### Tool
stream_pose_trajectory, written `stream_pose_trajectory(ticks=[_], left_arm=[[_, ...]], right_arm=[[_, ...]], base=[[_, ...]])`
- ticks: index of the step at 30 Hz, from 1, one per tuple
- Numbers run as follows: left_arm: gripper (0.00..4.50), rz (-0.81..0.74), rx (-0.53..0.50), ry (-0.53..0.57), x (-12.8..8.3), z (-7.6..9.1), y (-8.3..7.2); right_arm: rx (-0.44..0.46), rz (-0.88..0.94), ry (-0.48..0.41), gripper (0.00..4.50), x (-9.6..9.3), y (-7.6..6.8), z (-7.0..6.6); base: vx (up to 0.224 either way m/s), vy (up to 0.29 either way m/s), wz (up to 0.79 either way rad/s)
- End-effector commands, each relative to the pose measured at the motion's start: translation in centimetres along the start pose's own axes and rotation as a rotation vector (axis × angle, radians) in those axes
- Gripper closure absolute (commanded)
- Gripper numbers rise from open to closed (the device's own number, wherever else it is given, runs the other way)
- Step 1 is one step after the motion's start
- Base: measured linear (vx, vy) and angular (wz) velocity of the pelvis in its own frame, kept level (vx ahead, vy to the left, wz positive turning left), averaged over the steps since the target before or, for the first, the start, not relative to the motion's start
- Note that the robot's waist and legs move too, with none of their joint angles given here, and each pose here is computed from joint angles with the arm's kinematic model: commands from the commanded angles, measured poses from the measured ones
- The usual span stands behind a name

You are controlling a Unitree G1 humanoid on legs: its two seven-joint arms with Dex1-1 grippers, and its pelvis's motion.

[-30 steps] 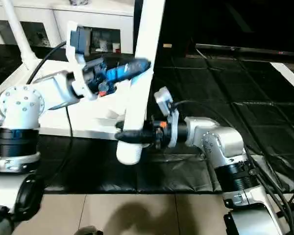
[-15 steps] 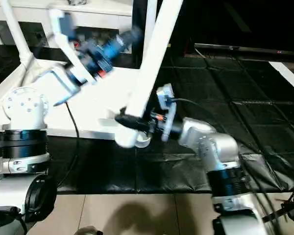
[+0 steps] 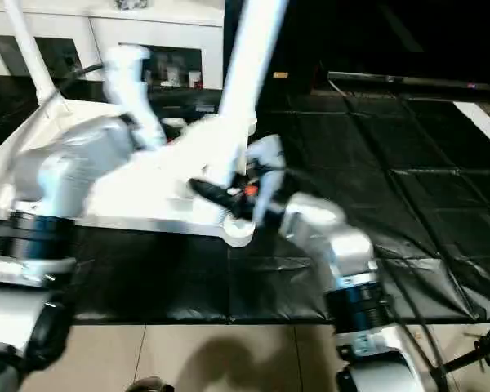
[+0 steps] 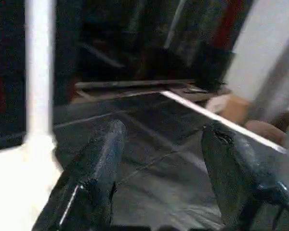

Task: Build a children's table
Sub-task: Pick table leg

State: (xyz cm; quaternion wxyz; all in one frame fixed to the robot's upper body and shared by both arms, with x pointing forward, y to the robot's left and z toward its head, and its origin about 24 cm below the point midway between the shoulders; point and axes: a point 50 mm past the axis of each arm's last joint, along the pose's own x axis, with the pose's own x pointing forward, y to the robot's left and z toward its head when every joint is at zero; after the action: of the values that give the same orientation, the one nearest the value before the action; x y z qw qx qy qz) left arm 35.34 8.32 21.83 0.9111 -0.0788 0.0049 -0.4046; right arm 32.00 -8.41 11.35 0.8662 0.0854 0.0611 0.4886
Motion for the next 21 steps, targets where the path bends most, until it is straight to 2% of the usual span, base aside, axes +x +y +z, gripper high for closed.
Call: stream_pose_trajectory(ticks=[1, 3, 6, 12, 13, 14, 16, 17, 18, 19, 21], left_arm=[[1.58, -0.067, 0.053, -0.014, 0.7, 1.4, -1.8], [1.58, -0.081, 0.101, -0.007, 1.0, 1.5, -2.8], [1.58, -0.096, 0.162, 0.015, 1.1, 1.2, -3.4], [1.58, -0.087, 0.218, 0.041, 1.1, 0.4, -3.1], [1.58, -0.07, 0.223, 0.039, 1.0, 0.4, -2.6], [1.58, -0.012, 0.241, 0.034, 0.7, 0.4, -1.3], [1.58, 0.0, 0.245, 0.034, 0.6, 0.5, -1.1], [1.58, 0.026, 0.253, 0.038, 0.4, 0.3, -0.3], [1.58, 0.041, 0.254, 0.038, 0.1, 0.1, 0.4], [1.58, 0.063, 0.261, 0.06, -0.8, -0.6, 1.7], [1.58, 0.07, 0.256, 0.075, -1.5, -1.2, 2.6]], right_arm=[[-0.005, -0.049, 0.003, 2.56, -0.5, -0.6, -0.1], [0.005, -0.075, 0.017, 2.56, -0.8, -0.9, -0.5], [0.009, -0.094, 0.025, 2.56, -1.0, -1.1, -0.6], [-0.016, -0.13, 0.025, 2.57, -0.9, -1.5, -0.7], [-0.014, -0.147, 0.013, 2.57, -0.9, -1.7, -0.6], [-0.011, -0.182, -0.012, 2.57, -1.0, -2.1, -0.3], [-0.01, -0.188, -0.017, 2.57, -1.1, -2.1, -0.2], [-0.002, -0.223, -0.032, 2.57, -1.3, -2.5, -0.1], [0.01, -0.262, -0.046, 2.57, -1.6, -2.9, -0.2], [0.029, -0.333, -0.073, 2.57, -2.4, -3.5, -0.2], [0.039, -0.38, -0.087, 2.57, -3.0, -3.9, -0.4]], base=[[0.0, 0.0, 0.0], [0.0, 0.0, 0.0], [0.0, 0.0, 0.0], [0.0, 0.0, 0.0], [0.0, 0.0, 0.0], [0.0, 0.0, 0.0], [0.0, 0.0, 0.0], [0.0, 0.0, 0.0], [0.0, 0.0, 0.0], [0.0, 0.0, 0.0], [0.0, 0.0, 0.0]])
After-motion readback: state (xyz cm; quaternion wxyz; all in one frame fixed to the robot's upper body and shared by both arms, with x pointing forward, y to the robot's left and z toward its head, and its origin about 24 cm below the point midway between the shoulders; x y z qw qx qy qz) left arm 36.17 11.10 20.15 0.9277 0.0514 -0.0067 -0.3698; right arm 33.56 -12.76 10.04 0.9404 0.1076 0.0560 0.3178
